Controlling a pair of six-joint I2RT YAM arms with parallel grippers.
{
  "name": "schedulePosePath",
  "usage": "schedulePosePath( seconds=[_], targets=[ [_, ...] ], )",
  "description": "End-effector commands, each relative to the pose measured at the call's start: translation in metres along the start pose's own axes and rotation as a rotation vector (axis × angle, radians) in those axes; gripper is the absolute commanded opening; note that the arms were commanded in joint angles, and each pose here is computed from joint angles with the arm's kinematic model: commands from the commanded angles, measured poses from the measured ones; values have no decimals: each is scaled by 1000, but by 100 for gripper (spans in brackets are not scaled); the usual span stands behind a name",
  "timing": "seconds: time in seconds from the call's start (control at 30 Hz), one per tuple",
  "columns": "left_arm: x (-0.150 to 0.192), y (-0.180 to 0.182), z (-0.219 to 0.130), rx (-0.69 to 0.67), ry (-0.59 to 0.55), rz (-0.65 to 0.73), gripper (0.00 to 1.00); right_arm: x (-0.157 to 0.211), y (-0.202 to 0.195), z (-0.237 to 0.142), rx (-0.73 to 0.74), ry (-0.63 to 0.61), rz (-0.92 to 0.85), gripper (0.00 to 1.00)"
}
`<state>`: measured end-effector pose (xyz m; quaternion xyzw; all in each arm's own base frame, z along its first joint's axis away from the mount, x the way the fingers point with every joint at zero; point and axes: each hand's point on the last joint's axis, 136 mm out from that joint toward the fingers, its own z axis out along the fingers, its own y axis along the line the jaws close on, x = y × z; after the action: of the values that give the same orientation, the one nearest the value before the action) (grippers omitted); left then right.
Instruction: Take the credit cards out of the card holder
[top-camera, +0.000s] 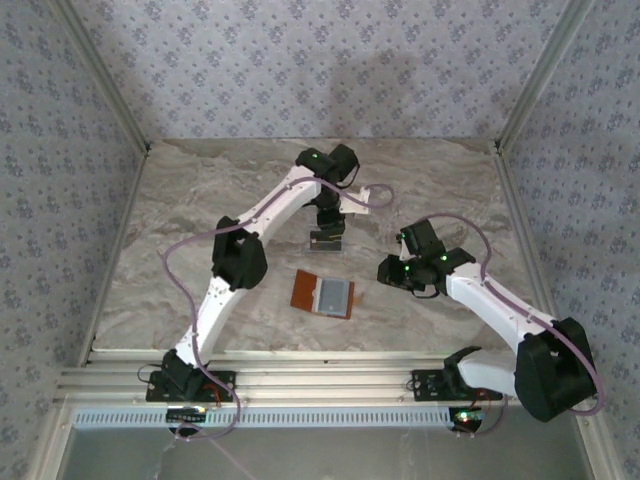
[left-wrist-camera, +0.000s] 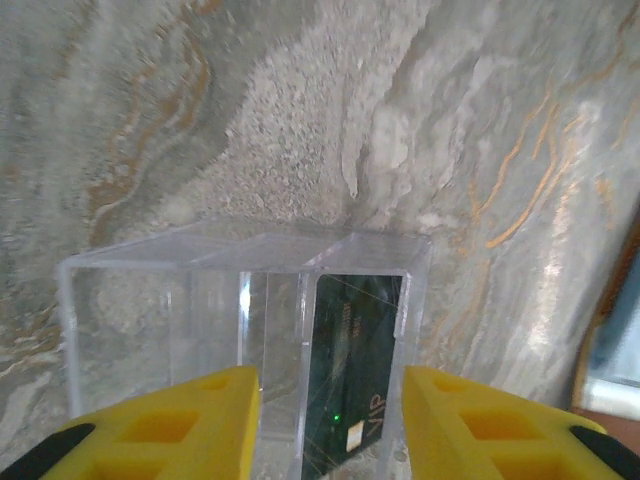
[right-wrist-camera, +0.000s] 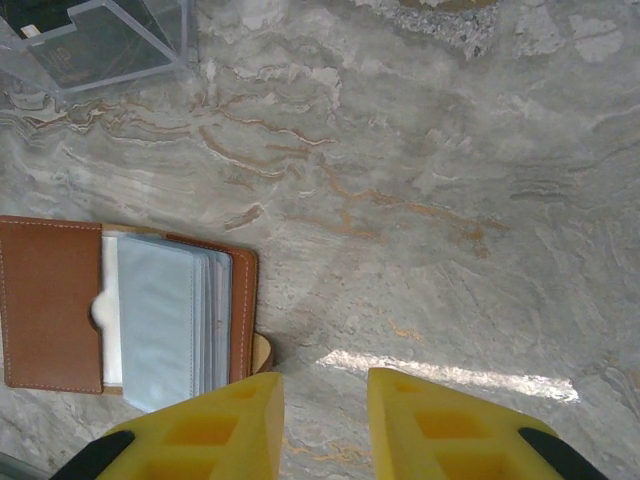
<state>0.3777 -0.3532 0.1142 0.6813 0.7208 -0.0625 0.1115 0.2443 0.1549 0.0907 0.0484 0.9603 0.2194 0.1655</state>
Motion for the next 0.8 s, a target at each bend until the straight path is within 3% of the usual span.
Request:
schedulePosePath(
  seconds=[0.0, 0.2, 0.47, 0.57, 0.77],
  targets=[
    [-21, -1, -50, -43, -157, -109, 42, -2, 8, 0, -35, 8, 10, 30],
    [-40, -8, -83, -51, -354, -324, 41, 2, 20, 8, -62, 50, -8, 32],
    [-40, -19, -96, 22, -564, -768, 41, 12, 33, 29, -50, 131, -48, 37],
    [-37, -30, -94, 93, -614, -900, 40, 16, 38, 37, -55, 164, -63, 37],
    [-8, -37, -80, 98, -611, -1220, 40, 27, 43, 48, -38, 217, -87, 37]
  ],
)
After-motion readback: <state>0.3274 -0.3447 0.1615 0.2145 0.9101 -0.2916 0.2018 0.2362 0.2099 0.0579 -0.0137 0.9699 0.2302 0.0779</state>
